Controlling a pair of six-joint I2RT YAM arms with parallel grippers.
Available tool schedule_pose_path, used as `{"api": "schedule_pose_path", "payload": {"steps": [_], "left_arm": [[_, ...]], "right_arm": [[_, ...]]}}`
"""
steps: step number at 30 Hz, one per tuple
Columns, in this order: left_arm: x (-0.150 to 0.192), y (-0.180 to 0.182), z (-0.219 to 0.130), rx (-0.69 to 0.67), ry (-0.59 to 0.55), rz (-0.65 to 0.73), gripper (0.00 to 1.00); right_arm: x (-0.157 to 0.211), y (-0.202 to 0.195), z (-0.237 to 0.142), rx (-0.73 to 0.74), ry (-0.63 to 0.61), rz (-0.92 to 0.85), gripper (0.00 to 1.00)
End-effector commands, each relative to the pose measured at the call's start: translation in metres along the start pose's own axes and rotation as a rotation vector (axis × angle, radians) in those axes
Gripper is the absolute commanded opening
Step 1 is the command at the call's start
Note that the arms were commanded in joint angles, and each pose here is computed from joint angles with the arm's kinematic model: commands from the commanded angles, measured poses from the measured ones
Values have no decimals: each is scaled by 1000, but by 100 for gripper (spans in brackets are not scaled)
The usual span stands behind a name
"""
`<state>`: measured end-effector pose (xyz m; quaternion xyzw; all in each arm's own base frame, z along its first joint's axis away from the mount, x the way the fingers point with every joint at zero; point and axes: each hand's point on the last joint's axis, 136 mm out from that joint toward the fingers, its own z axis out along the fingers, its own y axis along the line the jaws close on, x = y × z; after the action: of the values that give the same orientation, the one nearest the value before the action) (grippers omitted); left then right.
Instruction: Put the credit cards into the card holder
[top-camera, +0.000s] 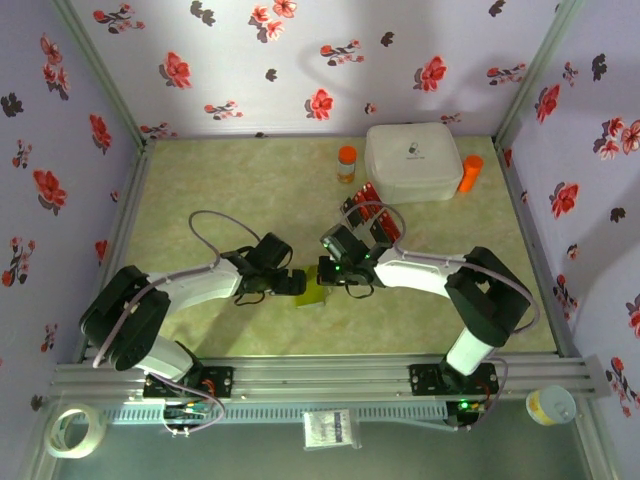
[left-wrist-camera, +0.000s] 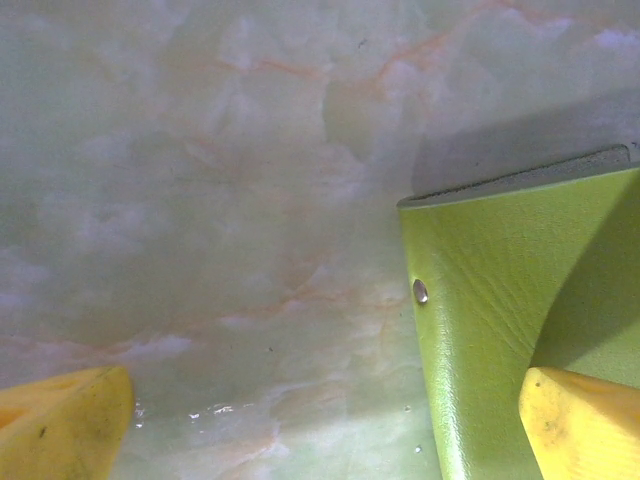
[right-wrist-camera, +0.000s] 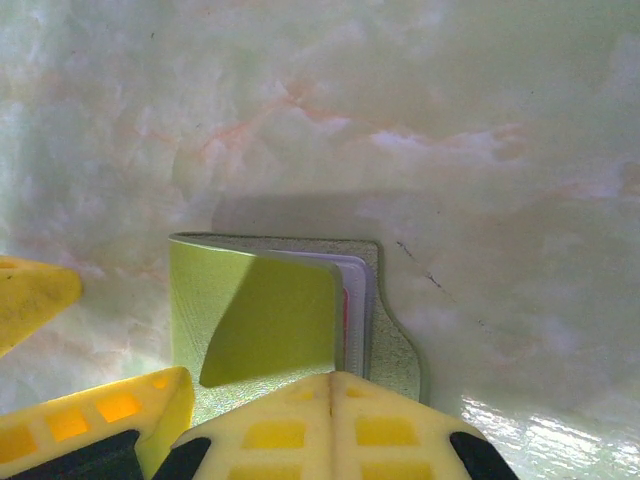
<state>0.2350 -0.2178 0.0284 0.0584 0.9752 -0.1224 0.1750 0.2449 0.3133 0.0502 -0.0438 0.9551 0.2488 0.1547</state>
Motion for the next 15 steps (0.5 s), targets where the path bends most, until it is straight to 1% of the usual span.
{"api": "schedule_pose_path", "payload": {"steps": [1, 8, 15], "left_arm": [[6, 6, 4, -29, 9, 32, 100], [4, 2, 2, -22, 4, 35, 100], [-9, -11, -10, 11, -28, 41, 100]], "right_arm": [[2, -2, 2, -2, 15, 21, 0], [13, -9, 14, 8, 55, 28, 0], [21, -17, 21, 18, 68, 45, 0]]}}
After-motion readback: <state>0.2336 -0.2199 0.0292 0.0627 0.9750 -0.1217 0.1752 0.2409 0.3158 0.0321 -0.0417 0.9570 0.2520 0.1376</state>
